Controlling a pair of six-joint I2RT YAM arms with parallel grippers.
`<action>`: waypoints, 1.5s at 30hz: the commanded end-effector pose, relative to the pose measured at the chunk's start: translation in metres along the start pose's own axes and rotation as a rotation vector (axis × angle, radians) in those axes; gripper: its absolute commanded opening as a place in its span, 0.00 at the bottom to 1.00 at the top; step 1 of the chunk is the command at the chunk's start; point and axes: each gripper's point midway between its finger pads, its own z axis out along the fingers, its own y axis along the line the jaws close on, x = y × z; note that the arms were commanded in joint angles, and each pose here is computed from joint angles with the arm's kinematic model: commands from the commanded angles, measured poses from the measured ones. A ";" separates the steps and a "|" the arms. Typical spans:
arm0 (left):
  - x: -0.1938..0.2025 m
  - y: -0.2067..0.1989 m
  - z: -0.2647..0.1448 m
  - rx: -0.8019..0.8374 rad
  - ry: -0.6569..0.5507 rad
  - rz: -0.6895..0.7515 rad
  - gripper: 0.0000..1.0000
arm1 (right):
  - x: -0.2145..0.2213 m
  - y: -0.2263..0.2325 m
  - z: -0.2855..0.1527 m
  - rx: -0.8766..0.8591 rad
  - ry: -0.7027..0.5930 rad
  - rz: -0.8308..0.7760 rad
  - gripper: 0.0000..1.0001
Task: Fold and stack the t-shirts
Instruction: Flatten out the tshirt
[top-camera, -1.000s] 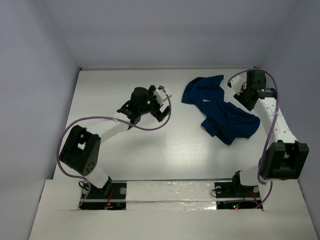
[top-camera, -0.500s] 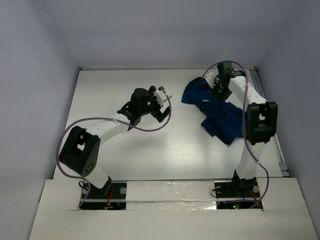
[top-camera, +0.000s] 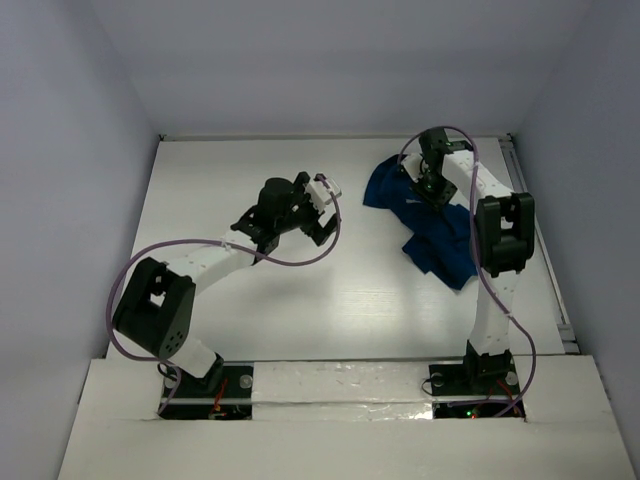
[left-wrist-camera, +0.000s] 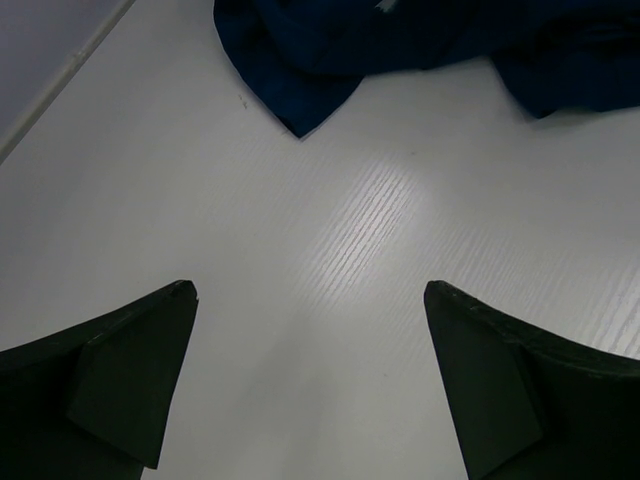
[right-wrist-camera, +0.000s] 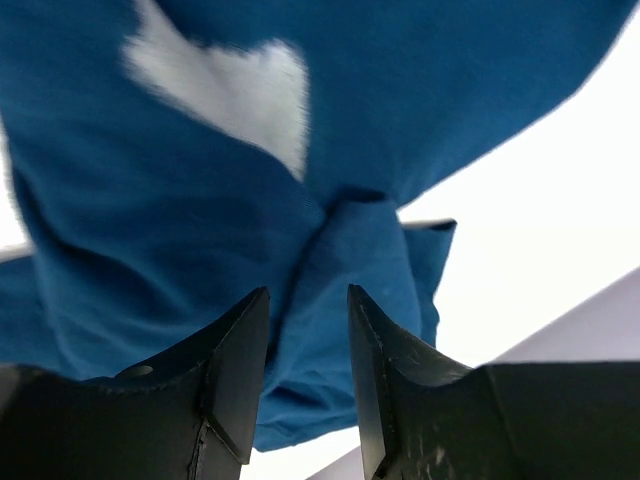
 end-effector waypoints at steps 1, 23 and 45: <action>-0.027 0.001 -0.010 -0.009 -0.084 0.012 0.99 | 0.002 -0.018 -0.006 0.098 0.021 0.043 0.43; -0.021 0.000 -0.008 -0.007 -0.071 0.011 0.99 | 0.009 -0.019 0.016 0.114 0.086 0.036 0.11; -0.052 -0.050 0.094 0.051 -0.097 0.072 0.99 | 0.090 -0.186 -0.231 0.739 -0.175 0.417 0.00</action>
